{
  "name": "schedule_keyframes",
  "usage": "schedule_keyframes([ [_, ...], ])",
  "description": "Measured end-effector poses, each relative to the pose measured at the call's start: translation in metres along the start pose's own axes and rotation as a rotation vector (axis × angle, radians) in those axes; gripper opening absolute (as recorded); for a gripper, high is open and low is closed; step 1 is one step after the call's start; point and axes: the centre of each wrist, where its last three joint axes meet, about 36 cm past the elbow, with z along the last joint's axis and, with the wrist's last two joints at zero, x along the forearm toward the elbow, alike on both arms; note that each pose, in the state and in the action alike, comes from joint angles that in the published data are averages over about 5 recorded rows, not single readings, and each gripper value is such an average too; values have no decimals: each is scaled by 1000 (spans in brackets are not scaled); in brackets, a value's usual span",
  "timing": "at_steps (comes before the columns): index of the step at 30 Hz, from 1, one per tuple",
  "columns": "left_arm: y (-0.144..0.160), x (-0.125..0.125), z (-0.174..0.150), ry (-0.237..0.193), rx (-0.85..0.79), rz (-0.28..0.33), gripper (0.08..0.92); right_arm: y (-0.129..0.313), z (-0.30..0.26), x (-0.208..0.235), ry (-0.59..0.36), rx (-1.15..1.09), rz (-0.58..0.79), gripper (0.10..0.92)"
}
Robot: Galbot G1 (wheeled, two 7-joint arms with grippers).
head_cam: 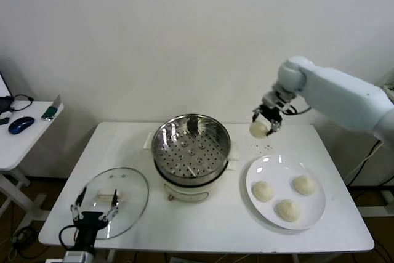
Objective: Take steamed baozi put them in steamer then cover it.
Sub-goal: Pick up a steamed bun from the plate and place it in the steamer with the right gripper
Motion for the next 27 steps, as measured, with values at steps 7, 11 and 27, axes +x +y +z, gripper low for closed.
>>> schedule_keyframes([
  [7, 0, 3, 2, 9, 1, 2, 823, -68, -54, 21, 56, 291, 10, 710],
  [11, 0, 4, 4, 14, -2, 4, 823, -98, -86, 18, 80, 427, 8, 712],
  [27, 5, 2, 7, 20, -12, 3, 823, -152, -168, -68, 116, 744, -42, 719],
])
